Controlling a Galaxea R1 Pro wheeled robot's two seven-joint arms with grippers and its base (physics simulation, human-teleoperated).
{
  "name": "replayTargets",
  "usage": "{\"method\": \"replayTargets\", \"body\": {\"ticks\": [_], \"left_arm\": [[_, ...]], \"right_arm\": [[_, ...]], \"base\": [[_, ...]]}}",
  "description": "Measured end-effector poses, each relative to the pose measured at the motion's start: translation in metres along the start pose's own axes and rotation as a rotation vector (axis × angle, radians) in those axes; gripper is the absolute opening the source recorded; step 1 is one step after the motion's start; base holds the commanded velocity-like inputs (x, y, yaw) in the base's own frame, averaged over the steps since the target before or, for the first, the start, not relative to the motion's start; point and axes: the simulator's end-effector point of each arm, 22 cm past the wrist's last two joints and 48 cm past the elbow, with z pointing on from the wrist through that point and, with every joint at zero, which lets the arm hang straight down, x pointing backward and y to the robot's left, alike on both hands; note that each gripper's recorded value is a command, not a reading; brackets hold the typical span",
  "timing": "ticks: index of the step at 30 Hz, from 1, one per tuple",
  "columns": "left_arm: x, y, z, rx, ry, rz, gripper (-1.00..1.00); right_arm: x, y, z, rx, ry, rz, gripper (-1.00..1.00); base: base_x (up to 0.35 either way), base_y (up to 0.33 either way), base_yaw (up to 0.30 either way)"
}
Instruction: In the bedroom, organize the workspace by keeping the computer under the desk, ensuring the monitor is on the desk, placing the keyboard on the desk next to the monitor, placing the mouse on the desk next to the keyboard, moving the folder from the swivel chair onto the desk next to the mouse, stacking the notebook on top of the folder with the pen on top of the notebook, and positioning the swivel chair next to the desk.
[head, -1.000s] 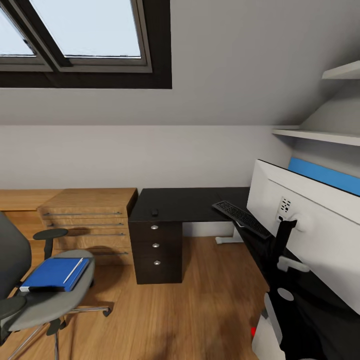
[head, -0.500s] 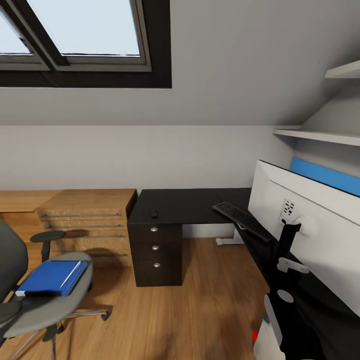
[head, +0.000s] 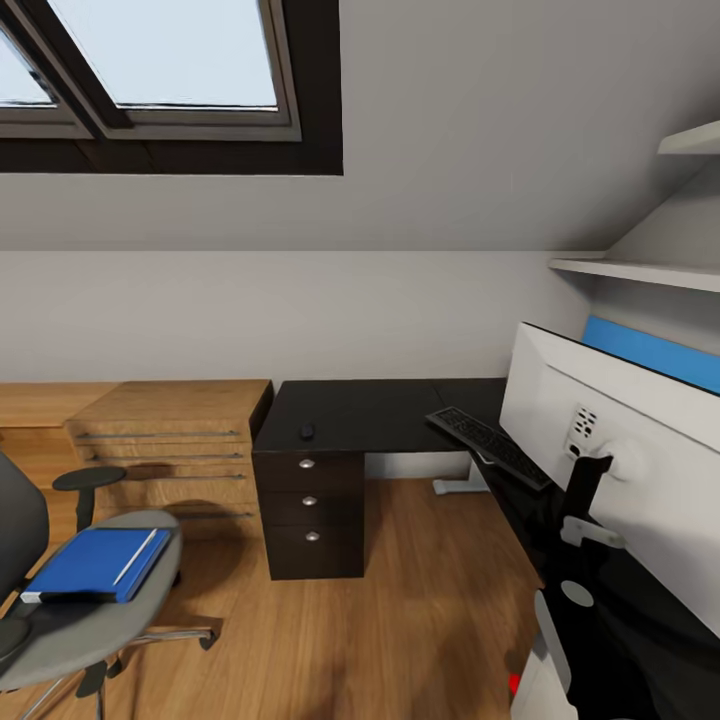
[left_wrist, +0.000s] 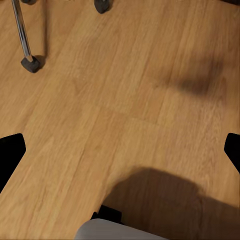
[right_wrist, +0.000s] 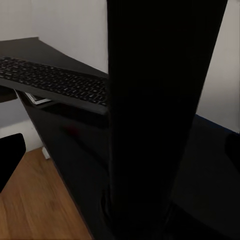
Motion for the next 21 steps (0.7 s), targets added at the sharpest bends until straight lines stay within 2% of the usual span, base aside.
{"method": "replayTargets", "body": {"ticks": [8,21], "left_arm": [[0.0001,-0.0001,0.0001,0.000,0.000,0.000,1.00],[0.0002,-0.0004,0.0000,0.001,0.000,0.000,1.00]], "right_arm": [[-0.0017,-0.0082,0.0033,0.010,-0.004,-0.010,1.00],[-0.0017,-0.0098,0.0037,0.012,-0.005,-0.012,1.00]], "base": [[0.025,0.000,0.000],[0.048,-0.039,0.000]]}}
